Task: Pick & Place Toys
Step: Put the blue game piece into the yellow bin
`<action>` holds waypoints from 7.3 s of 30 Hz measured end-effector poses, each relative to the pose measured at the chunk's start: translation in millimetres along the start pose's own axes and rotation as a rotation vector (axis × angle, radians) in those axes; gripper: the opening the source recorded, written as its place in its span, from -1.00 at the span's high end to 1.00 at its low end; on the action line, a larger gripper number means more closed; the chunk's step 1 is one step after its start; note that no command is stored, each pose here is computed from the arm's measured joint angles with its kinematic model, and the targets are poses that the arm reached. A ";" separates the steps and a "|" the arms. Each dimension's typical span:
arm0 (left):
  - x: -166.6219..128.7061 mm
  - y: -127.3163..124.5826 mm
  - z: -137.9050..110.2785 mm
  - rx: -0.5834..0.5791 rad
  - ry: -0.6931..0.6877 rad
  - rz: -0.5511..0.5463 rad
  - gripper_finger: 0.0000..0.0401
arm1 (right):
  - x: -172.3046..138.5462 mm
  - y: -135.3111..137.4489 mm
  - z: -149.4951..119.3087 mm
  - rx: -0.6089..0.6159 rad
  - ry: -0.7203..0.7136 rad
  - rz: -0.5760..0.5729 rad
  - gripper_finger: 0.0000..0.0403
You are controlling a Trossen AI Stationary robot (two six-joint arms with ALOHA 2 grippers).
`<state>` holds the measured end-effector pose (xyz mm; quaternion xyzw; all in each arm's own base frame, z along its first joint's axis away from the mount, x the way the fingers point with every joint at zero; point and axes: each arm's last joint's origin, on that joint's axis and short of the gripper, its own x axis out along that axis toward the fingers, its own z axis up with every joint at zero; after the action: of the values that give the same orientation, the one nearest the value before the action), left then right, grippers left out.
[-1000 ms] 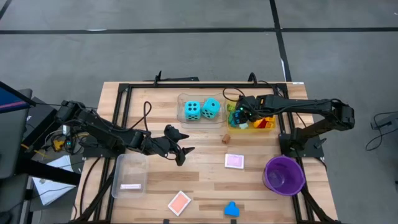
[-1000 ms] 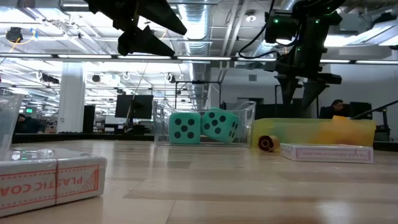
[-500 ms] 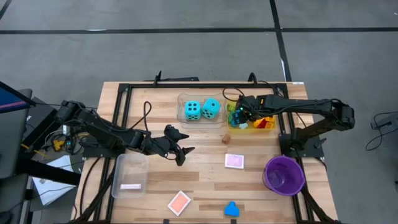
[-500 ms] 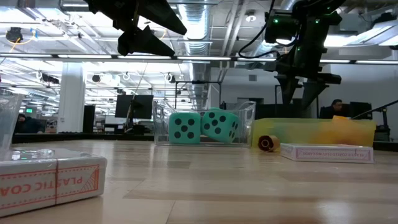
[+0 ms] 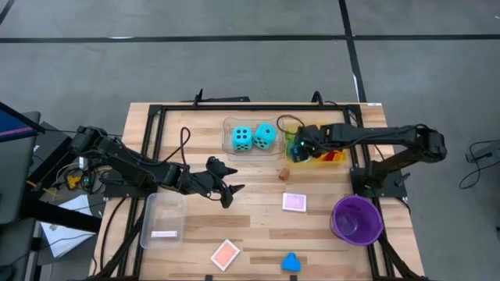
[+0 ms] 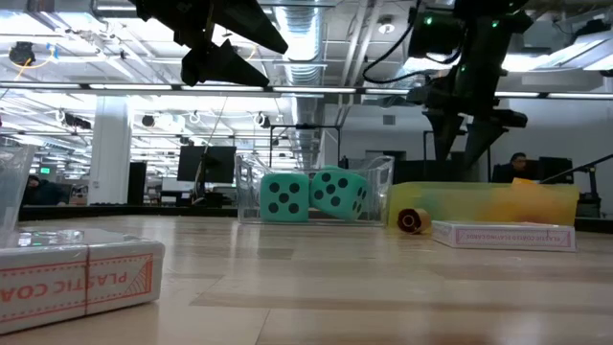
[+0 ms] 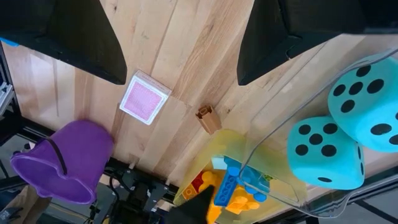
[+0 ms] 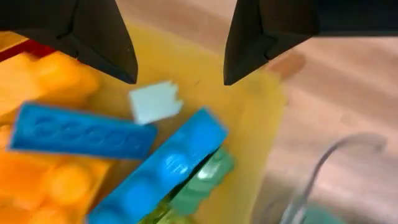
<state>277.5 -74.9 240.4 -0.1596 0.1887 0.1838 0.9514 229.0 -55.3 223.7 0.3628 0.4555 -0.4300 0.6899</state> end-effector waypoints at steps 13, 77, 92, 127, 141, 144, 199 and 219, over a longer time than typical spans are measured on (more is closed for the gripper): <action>0.0 -0.1 0.0 -0.022 0.000 0.000 -0.50 | -27.0 45.2 -88.4 -0.081 0.052 0.192 -0.14; -28.4 -21.9 -40.3 0.181 0.275 -0.144 -0.50 | -114.7 188.4 -262.6 -0.845 0.044 0.851 0.18; -27.7 -21.3 -39.7 0.179 0.273 -0.140 -0.50 | -102.7 166.1 -279.8 -0.781 0.091 0.610 -0.36; -27.1 -21.3 -39.4 0.173 0.286 -0.158 -0.50 | -29.5 160.6 -315.6 -0.856 0.120 0.331 -0.98; -27.1 -21.3 -39.4 0.195 0.284 -0.162 -0.50 | -28.0 162.2 -317.1 -0.863 0.111 0.363 -0.97; -27.1 -21.3 -39.4 0.195 0.284 -0.162 -0.50 | -28.4 163.6 -317.4 -0.862 0.110 0.378 -0.97; -22.6 -18.5 -34.6 0.173 0.262 -0.154 -0.50 | 5.1 169.1 -325.5 -0.847 0.143 0.303 -0.82; -22.6 -18.5 -34.7 0.173 0.262 -0.154 -0.50 | -2.6 165.0 -315.3 -0.853 0.090 0.266 -0.33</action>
<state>255.3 -110.7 223.7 -0.1135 0.3133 0.0712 0.9402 281.1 287.3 142.6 0.1194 0.5712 -0.0951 0.8065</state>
